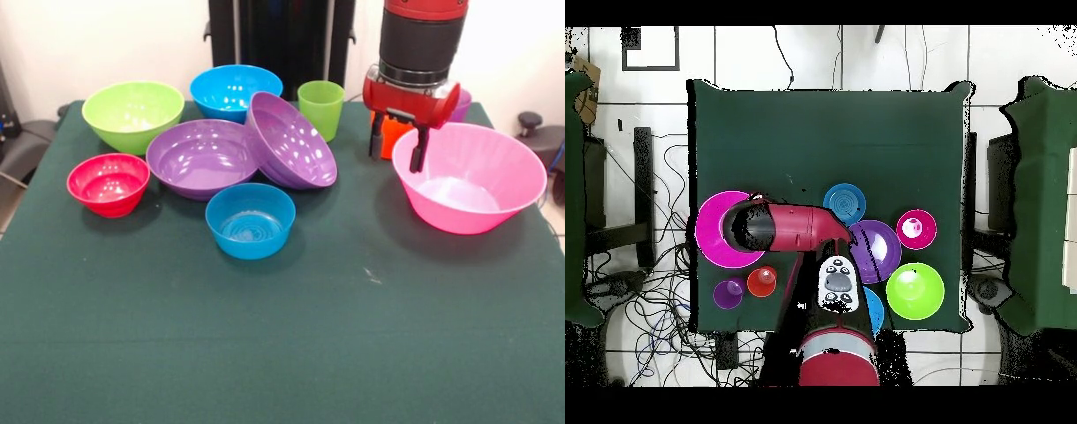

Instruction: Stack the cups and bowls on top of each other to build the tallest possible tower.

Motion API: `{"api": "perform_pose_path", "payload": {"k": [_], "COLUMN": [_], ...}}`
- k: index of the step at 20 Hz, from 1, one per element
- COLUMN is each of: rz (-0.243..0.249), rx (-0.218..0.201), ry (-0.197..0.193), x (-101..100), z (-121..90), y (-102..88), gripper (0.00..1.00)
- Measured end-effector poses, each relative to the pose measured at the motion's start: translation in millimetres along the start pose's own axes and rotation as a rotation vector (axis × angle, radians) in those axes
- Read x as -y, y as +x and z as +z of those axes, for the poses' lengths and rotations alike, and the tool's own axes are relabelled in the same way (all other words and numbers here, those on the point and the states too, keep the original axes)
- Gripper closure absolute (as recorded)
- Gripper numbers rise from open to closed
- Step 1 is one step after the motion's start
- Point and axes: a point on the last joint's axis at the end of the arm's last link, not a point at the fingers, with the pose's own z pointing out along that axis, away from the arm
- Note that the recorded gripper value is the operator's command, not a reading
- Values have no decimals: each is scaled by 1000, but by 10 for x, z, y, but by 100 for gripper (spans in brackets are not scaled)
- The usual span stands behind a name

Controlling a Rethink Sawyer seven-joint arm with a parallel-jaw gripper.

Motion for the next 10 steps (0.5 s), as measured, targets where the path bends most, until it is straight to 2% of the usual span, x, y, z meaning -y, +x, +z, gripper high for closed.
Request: {"api": "perform_pose_path", "payload": {"k": [5, 10], "rz": [-5, -23], "rx": [-7, -18], "ry": [8, 24], "x": [30, 113], "z": [58, 235], "y": [26, 101], "gripper": [0, 0]}}
